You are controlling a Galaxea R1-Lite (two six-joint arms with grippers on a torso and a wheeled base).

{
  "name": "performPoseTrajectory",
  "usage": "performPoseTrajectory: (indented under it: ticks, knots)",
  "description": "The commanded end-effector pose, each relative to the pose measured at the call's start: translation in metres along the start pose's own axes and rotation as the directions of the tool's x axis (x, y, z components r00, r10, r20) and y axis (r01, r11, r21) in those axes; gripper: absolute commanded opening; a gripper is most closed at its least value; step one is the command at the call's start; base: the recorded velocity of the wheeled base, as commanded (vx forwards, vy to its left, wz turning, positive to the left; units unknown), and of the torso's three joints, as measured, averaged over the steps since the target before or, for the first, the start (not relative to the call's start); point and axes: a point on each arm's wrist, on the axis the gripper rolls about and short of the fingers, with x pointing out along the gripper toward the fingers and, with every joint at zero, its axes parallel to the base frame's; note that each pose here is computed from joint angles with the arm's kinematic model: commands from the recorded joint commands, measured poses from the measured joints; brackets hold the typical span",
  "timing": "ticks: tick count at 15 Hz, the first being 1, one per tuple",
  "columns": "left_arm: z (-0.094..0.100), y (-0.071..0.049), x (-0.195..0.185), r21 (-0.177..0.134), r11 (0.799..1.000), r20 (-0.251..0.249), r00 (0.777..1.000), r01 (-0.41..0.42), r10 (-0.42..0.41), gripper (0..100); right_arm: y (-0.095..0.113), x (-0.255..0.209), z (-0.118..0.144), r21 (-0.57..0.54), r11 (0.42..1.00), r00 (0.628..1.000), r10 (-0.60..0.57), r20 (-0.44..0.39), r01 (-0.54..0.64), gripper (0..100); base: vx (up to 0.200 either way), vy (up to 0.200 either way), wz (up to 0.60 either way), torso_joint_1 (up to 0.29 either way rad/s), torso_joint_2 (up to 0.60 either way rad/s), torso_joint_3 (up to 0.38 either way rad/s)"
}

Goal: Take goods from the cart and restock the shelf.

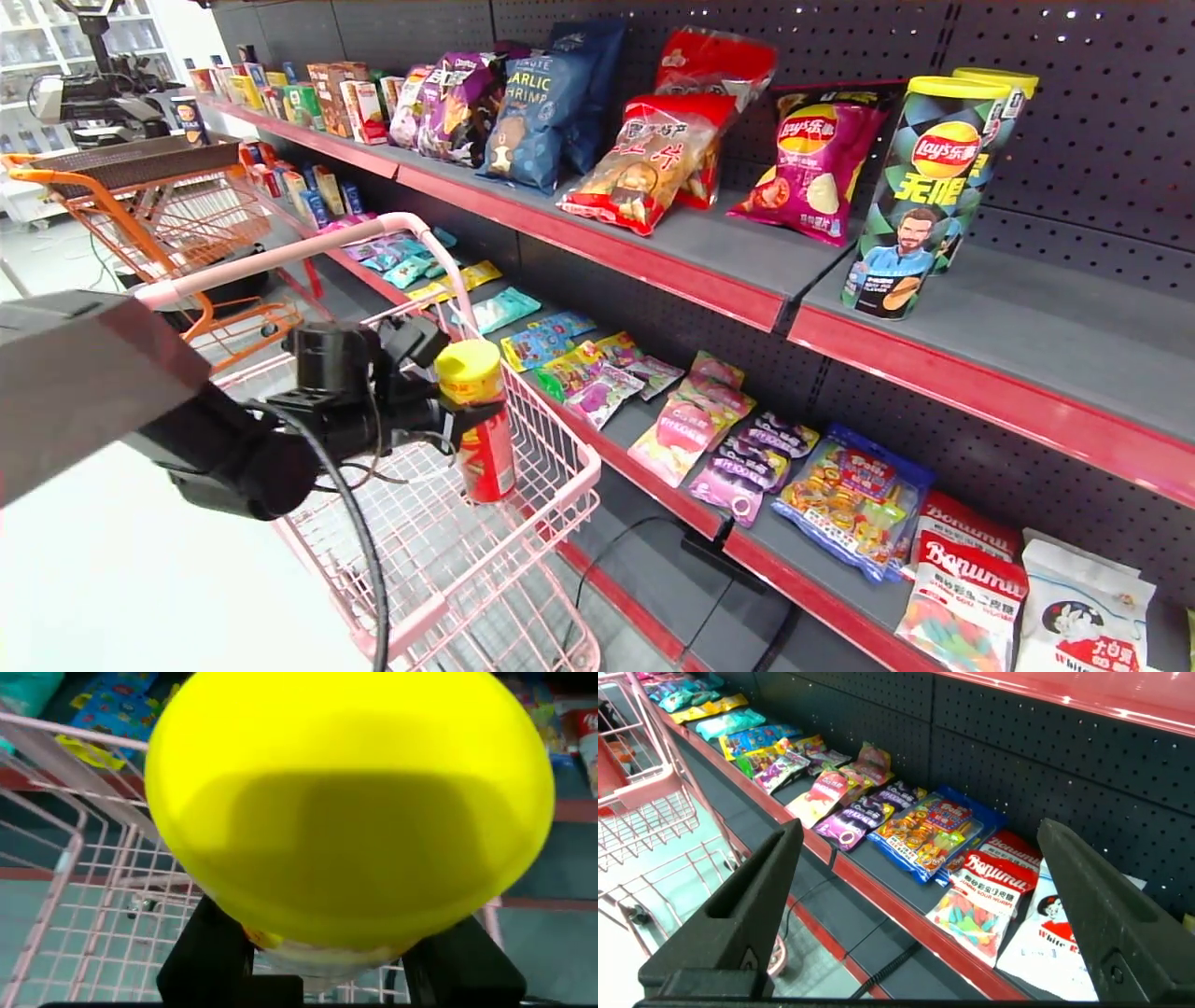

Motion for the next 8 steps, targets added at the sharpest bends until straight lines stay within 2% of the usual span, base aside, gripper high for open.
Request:
performPoseTrajectory:
  ticks: [1,2,3,4,5,6,7,8]
  knots:
    - [0.100,-0.020,-0.131,0.009,0.994,0.151,0.982,-0.113,0.110,0,0.000,0.000,0.000,-0.002,1.000,1.000,0.002,-0.001,-0.002,100,0.000,0.000,0.00,0.000,0.00,0.000]
    - [0.111,-0.029,-0.156,0.015,0.991,0.174,0.976,-0.133,0.128,0,0.000,0.000,0.000,-0.005,1.000,1.000,0.004,-0.001,-0.004,100,0.000,0.000,0.00,0.000,0.00,0.000]
    - [0.121,-0.047,-0.199,0.013,0.984,0.221,0.960,-0.178,0.171,0,0.000,0.000,0.000,-0.001,1.000,1.000,0.004,-0.001,-0.004,100,0.000,0.000,0.00,0.000,0.00,0.000]
    - [0.121,-0.052,-0.211,0.008,0.982,0.231,0.955,-0.191,0.184,0,0.000,0.000,0.000,0.001,1.000,1.000,0.004,-0.001,-0.004,100,0.000,0.000,0.00,0.000,0.00,0.000]
    - [0.116,-0.072,-0.246,0.007,0.973,0.269,0.937,-0.233,0.222,0,0.000,0.000,0.000,0.001,1.000,1.000,0.004,-0.001,-0.004,100,0.000,0.000,0.00,0.000,0.00,0.000]
    - [0.111,-0.086,-0.264,0.019,0.969,0.300,0.926,-0.246,0.229,0,0.000,0.000,0.000,0.001,1.000,1.000,0.004,-0.001,-0.004,100,0.000,0.000,0.00,0.000,0.00,0.000]
    - [0.108,-0.094,-0.272,0.021,0.968,0.312,0.921,-0.252,0.233,0,0.000,0.000,0.000,0.001,1.000,1.000,0.004,0.001,-0.004,100,0.000,0.000,0.00,0.000,0.00,0.000]
    - [0.098,-0.114,-0.294,0.025,0.964,0.333,0.912,-0.263,0.240,0,0.000,0.000,0.000,0.002,1.000,1.000,0.002,0.001,-0.002,100,0.000,0.000,0.00,0.000,0.00,0.000]
